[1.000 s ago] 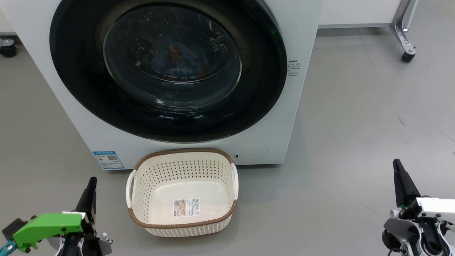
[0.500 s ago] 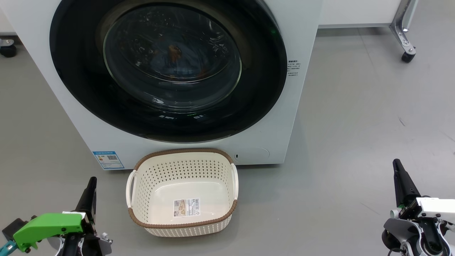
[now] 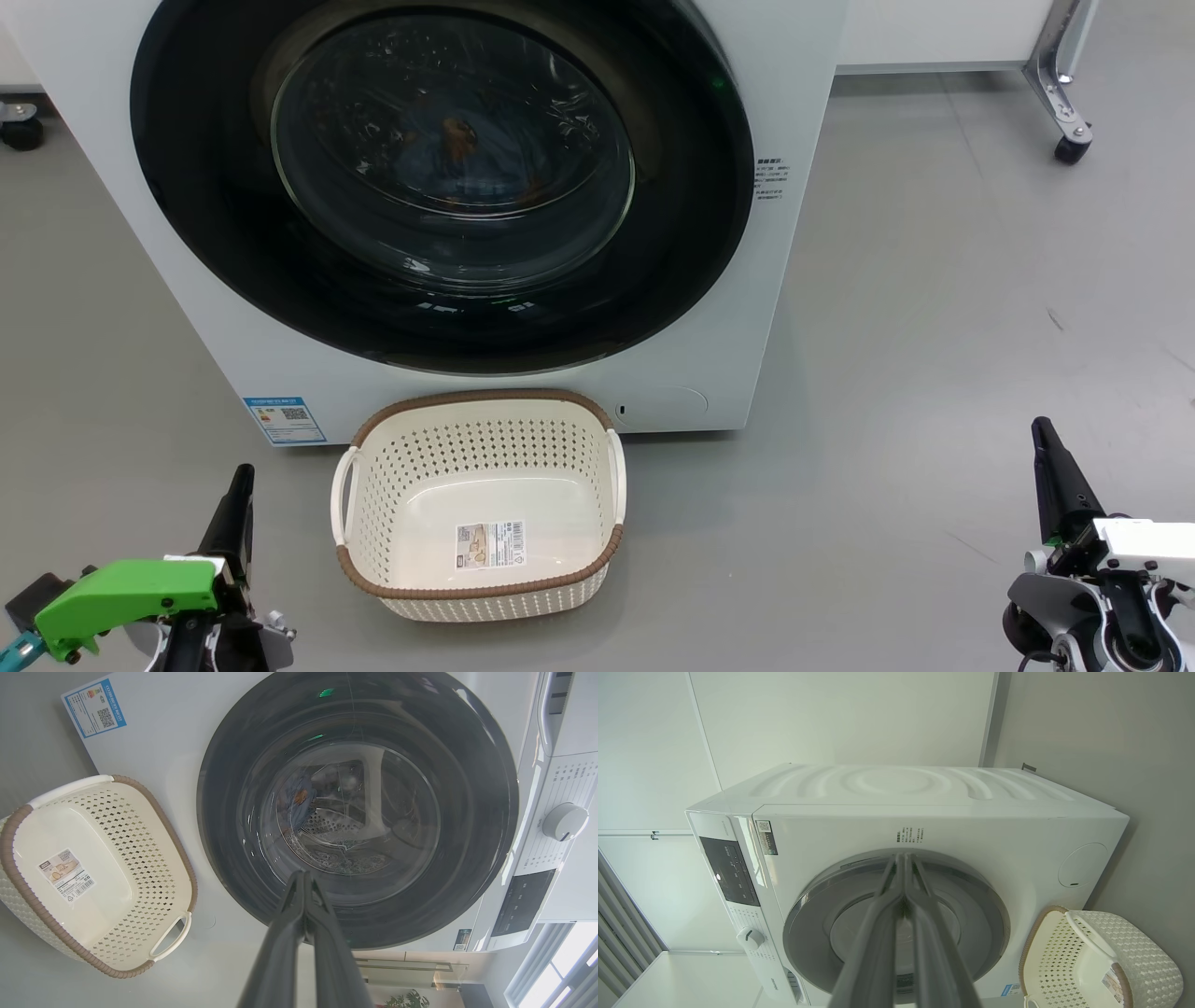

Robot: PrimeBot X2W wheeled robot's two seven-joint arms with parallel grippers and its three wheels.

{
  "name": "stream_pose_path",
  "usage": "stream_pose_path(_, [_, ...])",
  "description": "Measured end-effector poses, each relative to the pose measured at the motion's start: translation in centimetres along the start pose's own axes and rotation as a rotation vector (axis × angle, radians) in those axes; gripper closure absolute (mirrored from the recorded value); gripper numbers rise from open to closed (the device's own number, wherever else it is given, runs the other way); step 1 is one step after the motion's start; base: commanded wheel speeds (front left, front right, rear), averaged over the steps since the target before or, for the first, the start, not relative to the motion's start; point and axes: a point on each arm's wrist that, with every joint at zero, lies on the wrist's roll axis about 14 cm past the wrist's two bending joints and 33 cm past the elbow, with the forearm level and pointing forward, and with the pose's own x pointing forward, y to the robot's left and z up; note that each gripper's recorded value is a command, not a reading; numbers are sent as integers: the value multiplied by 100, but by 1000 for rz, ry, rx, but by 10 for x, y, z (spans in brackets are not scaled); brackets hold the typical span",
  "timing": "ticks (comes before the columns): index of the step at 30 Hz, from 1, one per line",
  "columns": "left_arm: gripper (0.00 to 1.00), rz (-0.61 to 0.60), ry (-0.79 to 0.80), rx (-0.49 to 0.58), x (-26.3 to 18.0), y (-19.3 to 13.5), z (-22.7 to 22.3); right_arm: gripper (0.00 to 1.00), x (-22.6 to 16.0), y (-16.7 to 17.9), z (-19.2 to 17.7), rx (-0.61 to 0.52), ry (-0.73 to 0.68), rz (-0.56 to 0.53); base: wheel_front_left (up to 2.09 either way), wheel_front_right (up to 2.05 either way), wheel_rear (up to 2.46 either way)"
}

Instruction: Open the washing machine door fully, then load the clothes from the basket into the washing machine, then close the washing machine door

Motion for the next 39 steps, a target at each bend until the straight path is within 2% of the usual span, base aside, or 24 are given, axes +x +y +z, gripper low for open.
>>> stream_pose_path(39, [100,0,0,0,0,0,0,100,0,0,0,0,0,0,0,0,0])
